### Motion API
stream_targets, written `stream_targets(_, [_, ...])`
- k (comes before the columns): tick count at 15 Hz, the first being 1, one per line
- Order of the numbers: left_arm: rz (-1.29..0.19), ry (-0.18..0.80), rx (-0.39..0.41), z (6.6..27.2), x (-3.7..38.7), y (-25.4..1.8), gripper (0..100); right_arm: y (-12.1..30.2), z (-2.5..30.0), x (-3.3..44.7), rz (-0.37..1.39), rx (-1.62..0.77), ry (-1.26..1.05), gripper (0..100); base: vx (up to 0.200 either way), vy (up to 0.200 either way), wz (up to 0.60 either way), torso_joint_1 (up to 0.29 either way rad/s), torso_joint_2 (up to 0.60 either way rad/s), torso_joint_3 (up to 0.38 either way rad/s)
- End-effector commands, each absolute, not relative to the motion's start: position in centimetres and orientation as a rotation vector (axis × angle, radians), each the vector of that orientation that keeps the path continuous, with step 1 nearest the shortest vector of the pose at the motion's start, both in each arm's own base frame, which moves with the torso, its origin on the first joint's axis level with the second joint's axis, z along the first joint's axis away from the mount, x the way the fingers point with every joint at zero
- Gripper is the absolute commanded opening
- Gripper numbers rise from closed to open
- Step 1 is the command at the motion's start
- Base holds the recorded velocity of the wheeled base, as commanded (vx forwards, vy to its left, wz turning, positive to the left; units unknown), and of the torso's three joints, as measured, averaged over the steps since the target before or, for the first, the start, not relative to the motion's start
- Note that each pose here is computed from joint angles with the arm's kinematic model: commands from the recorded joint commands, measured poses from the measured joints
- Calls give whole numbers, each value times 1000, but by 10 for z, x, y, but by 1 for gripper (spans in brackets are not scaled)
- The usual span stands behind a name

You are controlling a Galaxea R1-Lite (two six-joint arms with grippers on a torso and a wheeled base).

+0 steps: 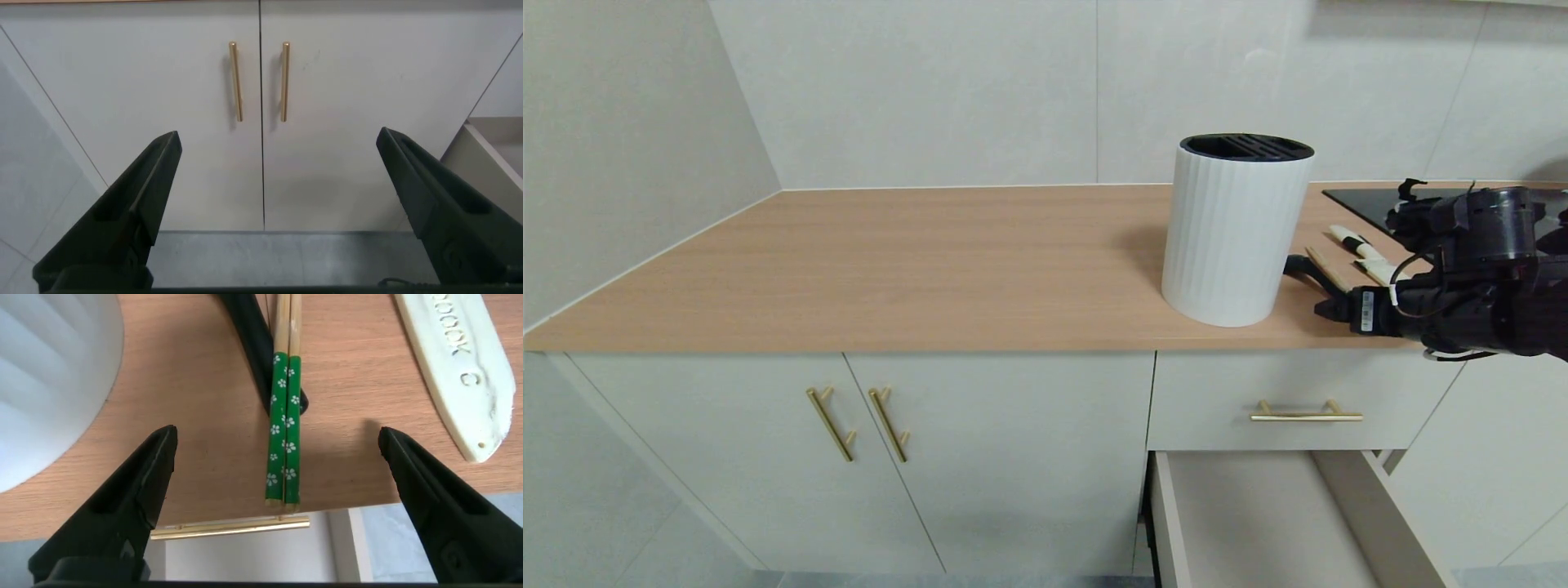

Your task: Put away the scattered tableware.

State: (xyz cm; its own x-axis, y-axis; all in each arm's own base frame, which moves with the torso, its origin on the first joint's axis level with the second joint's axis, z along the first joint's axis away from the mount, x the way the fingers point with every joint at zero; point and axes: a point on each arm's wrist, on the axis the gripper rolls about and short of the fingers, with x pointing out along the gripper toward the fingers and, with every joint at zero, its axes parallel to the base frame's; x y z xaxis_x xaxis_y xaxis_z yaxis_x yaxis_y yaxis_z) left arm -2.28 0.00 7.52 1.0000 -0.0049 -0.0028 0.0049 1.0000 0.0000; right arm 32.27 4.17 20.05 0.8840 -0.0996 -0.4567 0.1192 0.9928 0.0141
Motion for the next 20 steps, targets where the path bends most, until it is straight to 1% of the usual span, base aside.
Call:
stream_targets(1, [-5,3,0,75,-23,0,100,42,200,323,-113,42,473,0,0,0,0,0,0,0])
stream_targets(11, [-5,3,0,75,-23,0,100,41,204,320,-124,39,464,0,0,0,0,0,0,0])
stream_targets(13, [-5,3,0,75,-23,0,100,40,209,316,-124,42,452,0,0,0,0,0,0,0])
stream_targets(16, [-5,3,0,75,-23,0,100,36,231,280,-141,45,407,0,0,0,0,0,0,0])
stream_targets(19, [-5,2,0,75,-23,0,100,31,252,215,-111,45,404,0,0,0,0,0,0,0])
stream_targets(20, [-5,3,0,75,-23,0,100,34,255,194,-68,42,401,0,0,0,0,0,0,0])
